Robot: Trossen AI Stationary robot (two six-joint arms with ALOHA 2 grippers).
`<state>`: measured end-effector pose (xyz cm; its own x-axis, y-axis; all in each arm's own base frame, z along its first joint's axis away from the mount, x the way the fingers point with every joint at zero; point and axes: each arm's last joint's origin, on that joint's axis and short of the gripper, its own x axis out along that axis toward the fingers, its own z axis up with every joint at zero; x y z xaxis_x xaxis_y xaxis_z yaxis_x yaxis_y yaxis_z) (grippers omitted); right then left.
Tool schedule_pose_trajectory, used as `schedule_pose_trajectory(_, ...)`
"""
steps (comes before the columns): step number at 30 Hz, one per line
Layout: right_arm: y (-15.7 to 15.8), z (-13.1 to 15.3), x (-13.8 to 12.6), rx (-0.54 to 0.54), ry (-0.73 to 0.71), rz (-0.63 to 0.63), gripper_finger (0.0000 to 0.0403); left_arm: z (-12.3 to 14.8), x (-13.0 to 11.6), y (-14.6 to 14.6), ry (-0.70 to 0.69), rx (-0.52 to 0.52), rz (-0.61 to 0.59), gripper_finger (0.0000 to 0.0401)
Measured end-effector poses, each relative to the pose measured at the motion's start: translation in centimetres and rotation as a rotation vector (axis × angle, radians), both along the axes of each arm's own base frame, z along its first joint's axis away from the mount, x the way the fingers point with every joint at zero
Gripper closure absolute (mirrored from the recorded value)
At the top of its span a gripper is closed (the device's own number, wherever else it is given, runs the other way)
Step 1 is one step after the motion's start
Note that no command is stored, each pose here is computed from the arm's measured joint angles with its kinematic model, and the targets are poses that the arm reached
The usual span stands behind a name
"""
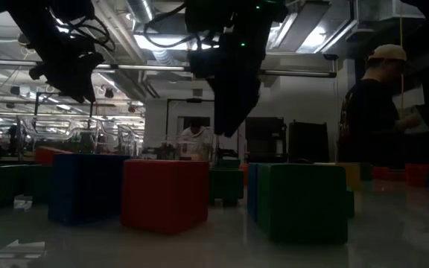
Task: Sort blocks by size
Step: Put the small green game piece into the right transparent bin
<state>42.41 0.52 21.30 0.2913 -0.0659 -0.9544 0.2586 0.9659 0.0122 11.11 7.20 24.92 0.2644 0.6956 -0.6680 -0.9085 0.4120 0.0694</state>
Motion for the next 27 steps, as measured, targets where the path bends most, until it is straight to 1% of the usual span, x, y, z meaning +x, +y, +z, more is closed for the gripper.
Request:
schedule_pose_trajectory(5,0.5,-0.9,0.1,-0.075,0.025,-0.078,0.0103,0.0,0.0,0.0,-0.018,-0.011,0.013,0.0237)
schedule_pose_trajectory(8,0.4,-1.7,0.3,-0.062,0.037,-0.1,0.0106,0.0,0.1,0.0,-0.026,-0.025,0.003,0.024)
schedule_pose_trajectory(11,0.4,-2.9,0.6,-0.052,0.062,-0.097,0.0122,-0.1,0.1,-0.1,-0.037,-0.045,-0.015,0.0239)
schedule_pose_trajectory(16,0.5,-4.9,1.0,-0.052,0.11,-0.094,0.0171,-0.1,0.2,-0.2,-0.052,-0.071,-0.04,0.024)
schedule_pose_trajectory(18,0.5,-5.4,1.1,-0.046,0.123,-0.088,0.02,-0.1,0.2,-0.2,-0.061,-0.086,-0.051,0.0243)
schedule_pose_trajectory(22,0.5,-5.5,1.1,-0.047,0.126,-0.058,0.0268,-0.1,0.3,-0.3,-0.081,-0.123,-0.085,0.0249)
schedule_pose_trajectory(23,0.5,-5.4,1.1,-0.049,0.126,-0.051,0.0277,-0.1,0.4,-0.4,-0.086,-0.13,-0.092,0.025)
schedule_pose_trajectory(27,0.5,-5.4,1.1,-0.065,0.128,-0.026,0.0277,-0.2,0.4,-0.4,-0.095,-0.148,-0.108,0.0255)
